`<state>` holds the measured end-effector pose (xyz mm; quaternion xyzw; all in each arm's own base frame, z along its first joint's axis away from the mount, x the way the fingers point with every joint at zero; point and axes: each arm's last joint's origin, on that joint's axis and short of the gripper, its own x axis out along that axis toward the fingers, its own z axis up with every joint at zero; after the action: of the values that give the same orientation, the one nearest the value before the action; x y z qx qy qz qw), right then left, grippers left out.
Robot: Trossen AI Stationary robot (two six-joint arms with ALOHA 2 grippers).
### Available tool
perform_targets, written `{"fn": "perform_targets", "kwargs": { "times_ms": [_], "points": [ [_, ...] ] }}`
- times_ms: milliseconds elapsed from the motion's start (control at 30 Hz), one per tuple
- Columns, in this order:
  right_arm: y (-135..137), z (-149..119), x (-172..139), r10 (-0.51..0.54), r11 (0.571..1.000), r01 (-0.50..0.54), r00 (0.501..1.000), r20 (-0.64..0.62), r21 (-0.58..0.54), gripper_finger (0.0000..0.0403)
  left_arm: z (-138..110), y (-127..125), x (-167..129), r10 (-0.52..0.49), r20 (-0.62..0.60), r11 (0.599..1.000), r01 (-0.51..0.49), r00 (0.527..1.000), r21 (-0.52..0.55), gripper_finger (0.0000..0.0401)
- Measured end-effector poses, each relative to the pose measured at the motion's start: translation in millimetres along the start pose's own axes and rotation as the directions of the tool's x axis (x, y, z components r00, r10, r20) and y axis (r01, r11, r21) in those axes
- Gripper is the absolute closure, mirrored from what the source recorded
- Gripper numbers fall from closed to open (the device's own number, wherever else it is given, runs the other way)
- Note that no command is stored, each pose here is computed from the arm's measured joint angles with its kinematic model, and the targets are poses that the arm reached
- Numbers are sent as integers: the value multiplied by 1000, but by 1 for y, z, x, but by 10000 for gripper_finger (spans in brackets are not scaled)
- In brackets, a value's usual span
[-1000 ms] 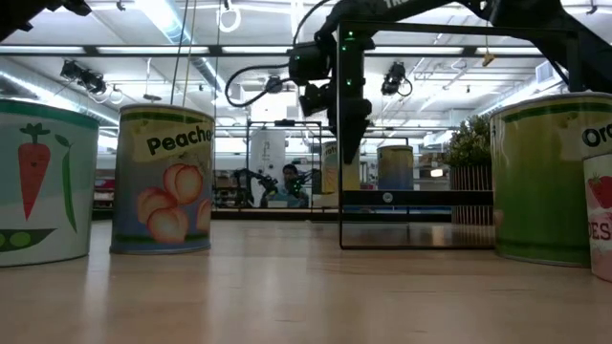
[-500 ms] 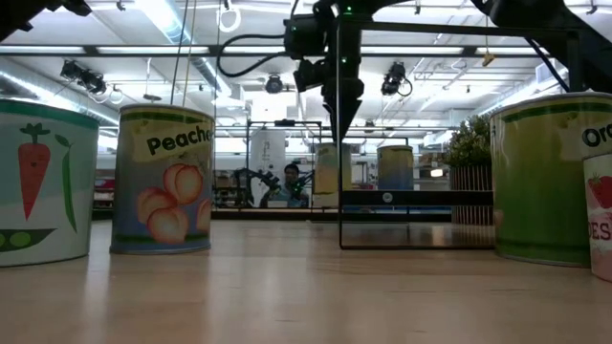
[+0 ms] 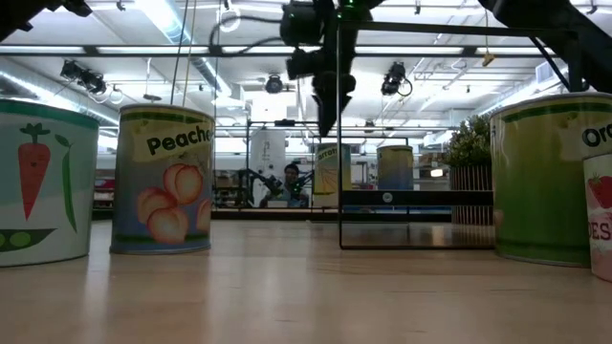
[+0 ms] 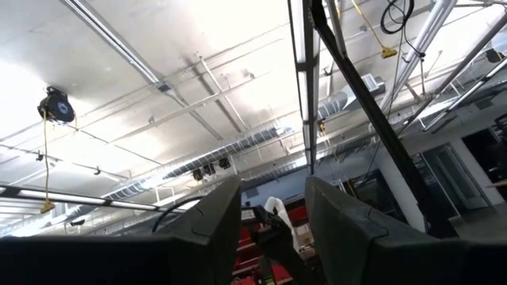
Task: Pick and place cans onto a shelf
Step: Put the canned carrots on the shelf
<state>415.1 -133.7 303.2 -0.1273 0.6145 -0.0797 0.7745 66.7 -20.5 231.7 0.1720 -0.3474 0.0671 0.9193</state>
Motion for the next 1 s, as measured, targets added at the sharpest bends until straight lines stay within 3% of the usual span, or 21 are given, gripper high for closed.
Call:
{"fn": "perform_targets", "kwargs": {
  "times_ms": [133, 333, 467, 600, 800, 1000],
  "points": [
    [9, 11, 5, -6, 995, 13, 997, 75, -96, 47, 0, 0, 0, 0, 0, 1000, 0, 1000, 0, 252],
    [-7, 7, 15, 37, 997, -30, 994, 100, -70, 47, 0, 0, 0, -1, 0, 1000, 1, 1000, -1, 252],
    [-17, 1, 26, 42, 999, -41, 994, 97, -13, 47, 0, 0, 0, 0, 0, 1000, 0, 1000, -1, 252],
    [-19, -7, 40, -29, 998, 28, 999, 14, 60, 47, 0, 0, 0, 0, 0, 1000, 0, 1000, -1, 252],
    [-17, -7, 42, -61, 956, 62, 998, -12, 287, 47, 0, 0, 0, 0, 1, 1000, 0, 1000, 0, 252],
    [-13, -11, 41, -47, 931, 65, 997, -60, 359, 47, 0, 0, 0, 1, 1, 1000, -1, 1000, -1, 252]
  ]
}}
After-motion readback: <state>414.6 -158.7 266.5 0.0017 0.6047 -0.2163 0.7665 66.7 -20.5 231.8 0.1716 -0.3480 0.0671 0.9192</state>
